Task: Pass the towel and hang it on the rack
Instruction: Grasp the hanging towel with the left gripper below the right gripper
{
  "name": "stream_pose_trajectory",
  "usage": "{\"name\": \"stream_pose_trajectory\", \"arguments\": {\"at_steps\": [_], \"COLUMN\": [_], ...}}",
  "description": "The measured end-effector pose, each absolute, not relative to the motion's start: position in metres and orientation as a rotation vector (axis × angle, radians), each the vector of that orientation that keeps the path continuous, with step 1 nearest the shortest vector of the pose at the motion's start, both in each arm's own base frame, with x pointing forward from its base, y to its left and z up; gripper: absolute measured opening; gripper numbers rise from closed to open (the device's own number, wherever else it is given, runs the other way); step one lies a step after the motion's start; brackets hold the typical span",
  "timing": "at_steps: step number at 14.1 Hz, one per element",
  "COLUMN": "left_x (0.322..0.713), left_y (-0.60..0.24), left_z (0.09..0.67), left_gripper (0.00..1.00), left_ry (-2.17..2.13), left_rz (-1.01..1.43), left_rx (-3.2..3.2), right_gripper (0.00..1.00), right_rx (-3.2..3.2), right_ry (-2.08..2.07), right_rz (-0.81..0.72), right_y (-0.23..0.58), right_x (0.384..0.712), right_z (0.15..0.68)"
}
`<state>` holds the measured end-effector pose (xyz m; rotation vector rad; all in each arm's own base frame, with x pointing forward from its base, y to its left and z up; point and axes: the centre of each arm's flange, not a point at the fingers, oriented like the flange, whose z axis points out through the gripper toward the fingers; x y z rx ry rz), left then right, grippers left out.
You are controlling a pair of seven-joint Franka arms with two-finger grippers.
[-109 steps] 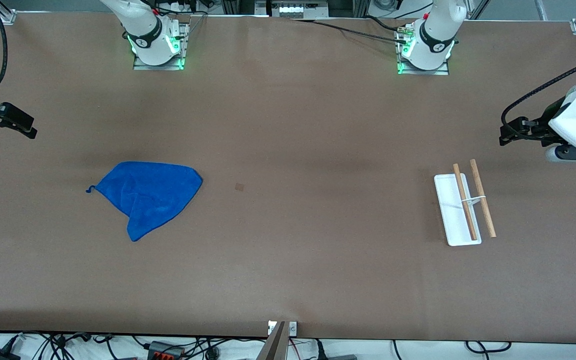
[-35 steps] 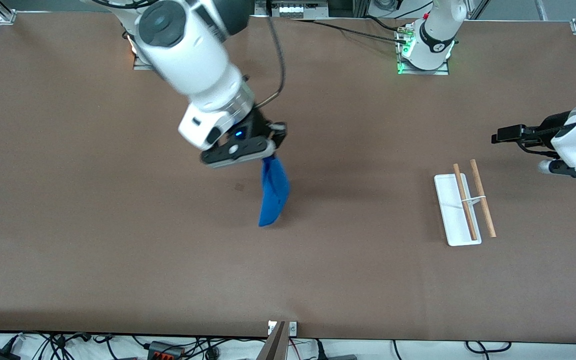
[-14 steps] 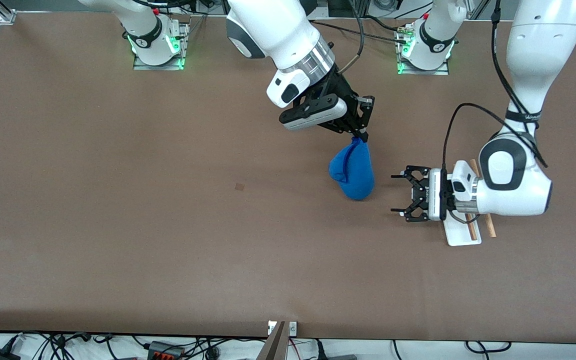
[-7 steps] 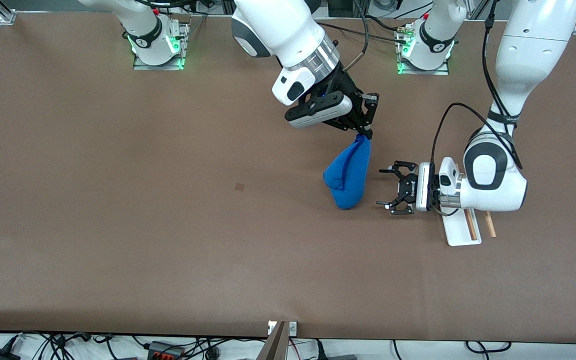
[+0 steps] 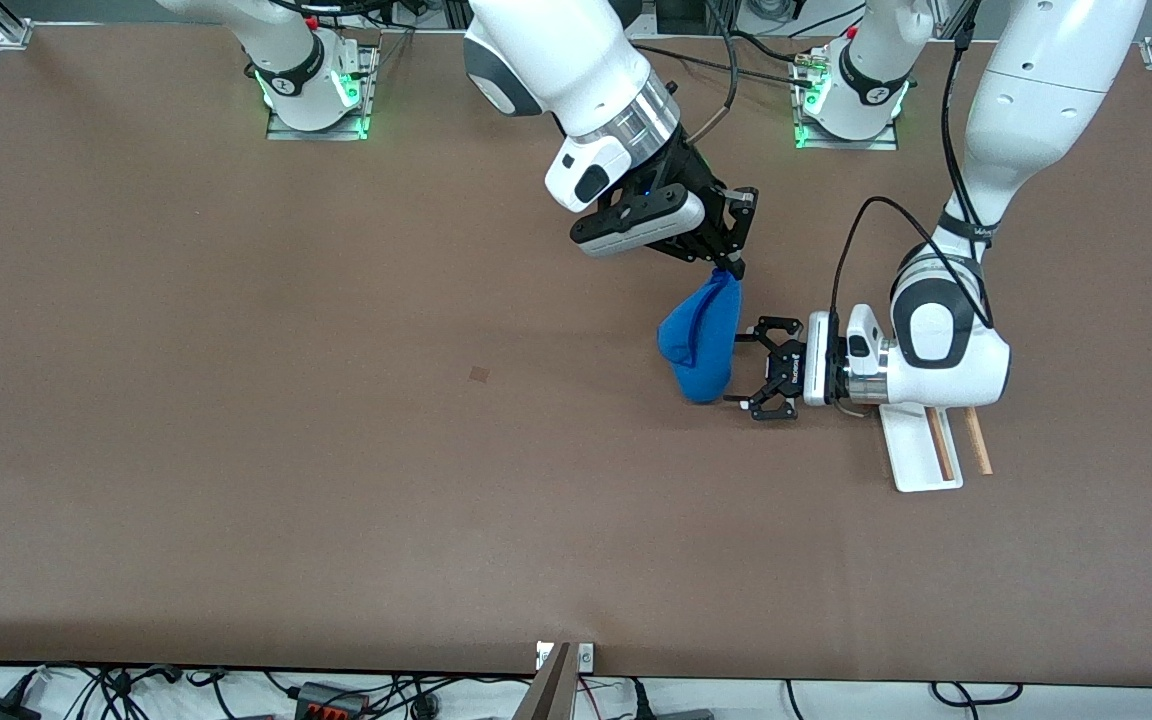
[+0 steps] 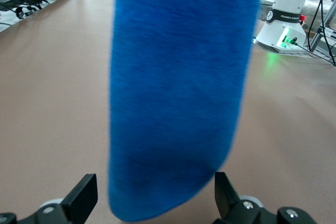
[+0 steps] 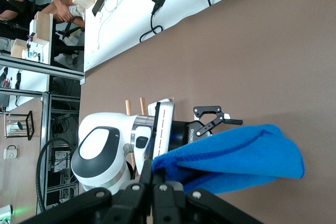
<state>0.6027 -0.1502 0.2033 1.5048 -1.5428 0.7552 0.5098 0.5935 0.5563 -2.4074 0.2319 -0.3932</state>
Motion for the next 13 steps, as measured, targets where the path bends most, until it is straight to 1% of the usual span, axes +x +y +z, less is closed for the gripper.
{"name": "stream_pose_trajectory", "arguments": {"at_steps": [1, 2, 3, 5, 6, 7, 8, 9, 10, 11, 12, 13], "left_x": [0.6028, 0.6033, 0.6033, 0.6018, 0.6010, 0.6005, 0.5999, 0.5995, 0.5994, 0.5996, 0.5997, 0.6001], "left_y": [-0.1512, -0.1516, -0.1522, -0.1534, -0.1540, -0.1549, -0.1562, -0.1572, -0.1574, -0.1572, -0.1570, -0.1564], "left_z": [0.2035, 0.2039, 0.2039, 0.2023, 0.2018, 0.2016, 0.2015, 0.2014, 0.2013, 0.2013, 0.2012, 0.2014], "left_gripper": [0.96, 0.90, 0.77, 0.56, 0.50, 0.50, 0.42, 0.31, 0.18, 0.09, 0.02, 0.03], "left_ry": [-1.546, -1.540, -1.529, -1.516, -1.516, -1.516, -1.517, -1.517, -1.517, -1.517, -1.517, -1.515], "left_rz": [0.773, 0.797, 0.821, 0.837, 0.840, 0.841, 0.840, 0.840, 0.840, 0.841, 0.841, 0.841], "left_rx": [1.495, 1.489, 1.484, 1.481, 1.479, 1.476, 1.473, 1.471, 1.471, 1.473, 1.474, 1.478], "right_gripper": [0.02, 0.02, 0.02, 0.02, 0.02, 0.02, 0.02, 0.02, 0.02, 0.02, 0.02, 0.02], "right_rx": [-2.408, -2.409, -2.409, -2.409, -2.409, -2.409, -2.410, -2.410, -2.410, -2.410, -2.410, -2.410], "right_ry": [0.232, 0.232, 0.232, 0.232, 0.232, 0.232, 0.232, 0.232, 0.232, 0.232, 0.233, 0.233], "right_rz": [-0.393, -0.392, -0.392, -0.392, -0.392, -0.392, -0.392, -0.392, -0.392, -0.392, -0.392, -0.393], "right_y": [0.5936, 0.5936, 0.5937, 0.5937, 0.5937, 0.5937, 0.5937, 0.5938, 0.5938, 0.5937, 0.5936, 0.5933], "right_x": [0.5098, 0.5098, 0.5098, 0.5098, 0.5098, 0.5098, 0.5098, 0.5098, 0.5098, 0.5098, 0.5100, 0.5104], "right_z": [0.5557, 0.5554, 0.5554, 0.5550, 0.5549, 0.5549, 0.5548, 0.5548, 0.5548, 0.5548, 0.5548, 0.5548]}}
